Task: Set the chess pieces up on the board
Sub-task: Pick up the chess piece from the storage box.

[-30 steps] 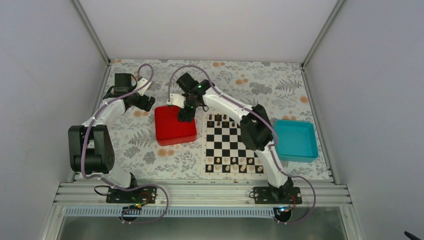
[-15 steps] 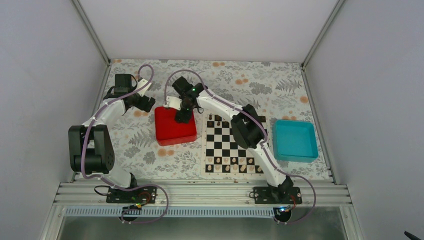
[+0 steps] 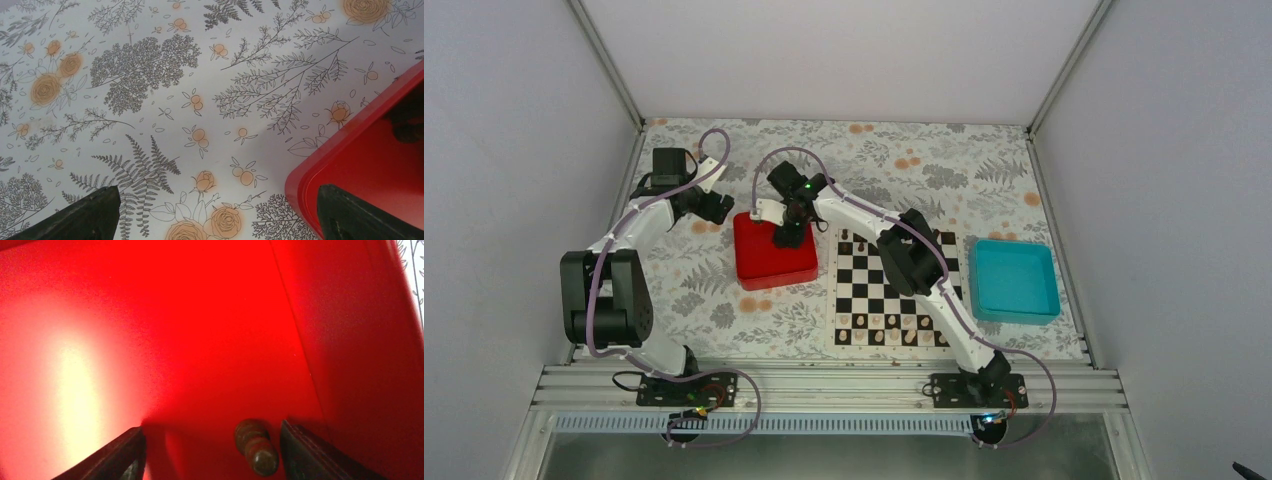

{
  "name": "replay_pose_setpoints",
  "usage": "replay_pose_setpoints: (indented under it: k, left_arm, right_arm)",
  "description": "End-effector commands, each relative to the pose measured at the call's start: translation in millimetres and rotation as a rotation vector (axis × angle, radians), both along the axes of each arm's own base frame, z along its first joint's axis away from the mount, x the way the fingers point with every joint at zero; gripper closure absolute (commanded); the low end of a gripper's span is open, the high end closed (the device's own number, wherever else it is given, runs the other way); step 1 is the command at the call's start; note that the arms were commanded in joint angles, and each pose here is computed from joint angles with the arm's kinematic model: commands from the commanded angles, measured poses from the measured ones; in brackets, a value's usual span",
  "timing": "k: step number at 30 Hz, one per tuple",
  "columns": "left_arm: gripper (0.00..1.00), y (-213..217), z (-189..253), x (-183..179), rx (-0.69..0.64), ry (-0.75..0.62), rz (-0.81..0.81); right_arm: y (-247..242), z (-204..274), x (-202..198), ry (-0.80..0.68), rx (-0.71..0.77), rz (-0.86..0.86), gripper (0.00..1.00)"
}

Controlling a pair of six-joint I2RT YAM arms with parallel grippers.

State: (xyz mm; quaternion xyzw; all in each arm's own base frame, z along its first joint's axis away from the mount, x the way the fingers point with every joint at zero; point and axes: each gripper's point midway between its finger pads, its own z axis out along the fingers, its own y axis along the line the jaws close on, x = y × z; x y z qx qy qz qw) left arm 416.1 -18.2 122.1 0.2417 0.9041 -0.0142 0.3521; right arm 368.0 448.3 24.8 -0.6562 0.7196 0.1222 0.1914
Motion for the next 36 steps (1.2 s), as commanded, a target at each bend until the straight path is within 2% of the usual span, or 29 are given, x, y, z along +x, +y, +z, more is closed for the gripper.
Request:
replay_pose_setpoints:
  k: [1, 4, 6, 13, 22, 30, 36]
  left_arm:
    - [0.03, -2, 8, -1, -0.010, -0.027, -0.021]
    - [0.03, -1, 9, -1, -0.011, -0.030, -0.019]
    - [0.03, -1, 10, -1, -0.011, -0.030, -0.019]
    - [0.03, -1, 11, -1, -0.010, -0.033, -0.018]
    - [0.03, -1, 10, -1, -0.010, -0.030, -0.021]
    - [0.03, -1, 12, -1, -0.011, -0.034, -0.020]
    - [0.03, -1, 14, -1, -0.010, -0.039, -0.019]
  right_arm:
    - [6, -5, -1, 0.026, 0.023, -0.001, 0.39]
    - [9, -2, -3, 0.036, 0.040, 0.002, 0.59]
    - [11, 3, -5, 0.045, 0.058, 0.003, 0.66]
    - [16, 20, -1, 0.019, 0.099, -0.006, 0.68]
    - [10, 41, 2, -0.020, 0.092, -0.022, 0.95]
    - [-24, 129, -1, -0.096, 0.173, -0.050, 0.96]
    - [-102, 182, 5, -0.115, 0.199, -0.161, 0.96]
